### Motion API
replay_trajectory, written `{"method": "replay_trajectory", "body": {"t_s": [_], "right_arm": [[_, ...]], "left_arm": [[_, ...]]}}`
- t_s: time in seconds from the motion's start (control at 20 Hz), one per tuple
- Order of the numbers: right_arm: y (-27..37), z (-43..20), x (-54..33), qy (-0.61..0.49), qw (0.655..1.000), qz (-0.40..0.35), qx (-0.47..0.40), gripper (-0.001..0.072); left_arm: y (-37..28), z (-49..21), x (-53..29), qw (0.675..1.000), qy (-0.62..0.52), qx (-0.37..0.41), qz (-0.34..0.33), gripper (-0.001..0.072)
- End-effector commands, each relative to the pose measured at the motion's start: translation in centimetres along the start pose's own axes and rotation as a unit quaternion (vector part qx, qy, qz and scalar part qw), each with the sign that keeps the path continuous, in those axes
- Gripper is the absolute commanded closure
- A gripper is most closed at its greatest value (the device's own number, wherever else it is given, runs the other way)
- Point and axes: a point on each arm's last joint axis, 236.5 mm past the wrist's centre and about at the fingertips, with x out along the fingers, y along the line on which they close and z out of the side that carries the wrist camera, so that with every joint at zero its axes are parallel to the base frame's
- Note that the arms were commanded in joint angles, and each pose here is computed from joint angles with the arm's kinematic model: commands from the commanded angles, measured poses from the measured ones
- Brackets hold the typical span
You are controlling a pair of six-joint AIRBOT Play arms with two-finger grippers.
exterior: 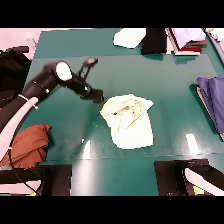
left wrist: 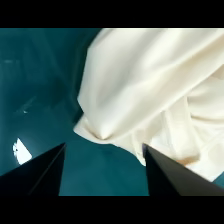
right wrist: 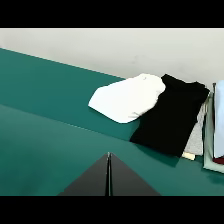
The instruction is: Fold the shirts.
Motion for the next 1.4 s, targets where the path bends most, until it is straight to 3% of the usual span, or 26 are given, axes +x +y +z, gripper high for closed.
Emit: {"method": "replay_trajectory", "body": {"t_s": [0.0,0.4,0.45,0.5,0.55,0.7,0.9,0.95,1.0,1.05,1.1,1.25,1.3,1.35], "right_arm": [[0.0,0.0,0.0,0.001,1.0,0.0,0.0,0.0692],[0.1,-0.5,0.0,0.01,1.0,0.002,0.012,0.0692],[0.1,-1.1,0.0,0.023,1.0,0.003,0.013,0.0692],[0.2,-2.2,0.2,0.042,0.999,0.005,0.015,0.0692],[0.2,-3.7,0.6,0.065,0.998,0.008,0.019,0.0692],[0.6,-12.3,2.0,0.19,0.98,0.019,0.05,0.0692],[1.7,-29.3,3.3,0.38,0.919,0.037,0.1,0.0677],[2.4,-33.9,3.3,0.424,0.897,0.044,0.115,0.0532],[3.5,-37.8,3.3,0.456,0.878,0.055,0.135,0.0317],[4.5,-41.6,3.3,0.483,0.858,0.064,0.16,0.0164],[5.6,-44.5,3.4,0.503,0.84,0.073,0.189,0.0133],[9.1,-50.0,3.9,0.537,0.792,0.117,0.265,0.015],[10.2,-50.8,4.2,0.541,0.78,0.134,0.285,0.0206],[10.8,-51.4,4.7,0.543,0.771,0.144,0.301,0.021]], "left_arm": [[-0.3,-5.2,4.6,0.996,0.047,-0.067,-0.043,0.0139],[-4.5,-7.5,9.0,0.998,0.025,-0.04,-0.053,0.0151],[-4.2,-7.2,9.0,0.998,0.019,-0.039,-0.048,0.0319],[-3.6,-6.8,8.8,0.998,0.014,-0.039,-0.043,0.0569],[-2.8,-6.2,8.4,0.998,0.01,-0.042,-0.038,0.0686],[0.9,-2.9,5.1,0.997,-0.02,-0.069,-0.024,0.0684],[6.3,1.7,-1.2,0.992,-0.097,-0.071,0.027,0.0684],[7.0,2.2,-2.3,0.991,-0.108,-0.077,0.031,0.0684],[7.7,2.5,-3.0,0.989,-0.113,-0.083,0.035,0.0684],[8.3,2.5,-3.3,0.989,-0.115,-0.088,0.038,0.0684],[8.6,2.3,-3.4,0.989,-0.112,-0.09,0.04,0.0684],[9.1,1.8,-3.3,0.99,-0.102,-0.085,0.05,0.0684],[9.1,1.7,-3.3,0.99,-0.1,-0.084,0.051,0.0684],[9.2,1.7,-3.2,0.99,-0.1,-0.084,0.052,0.0684]]}}
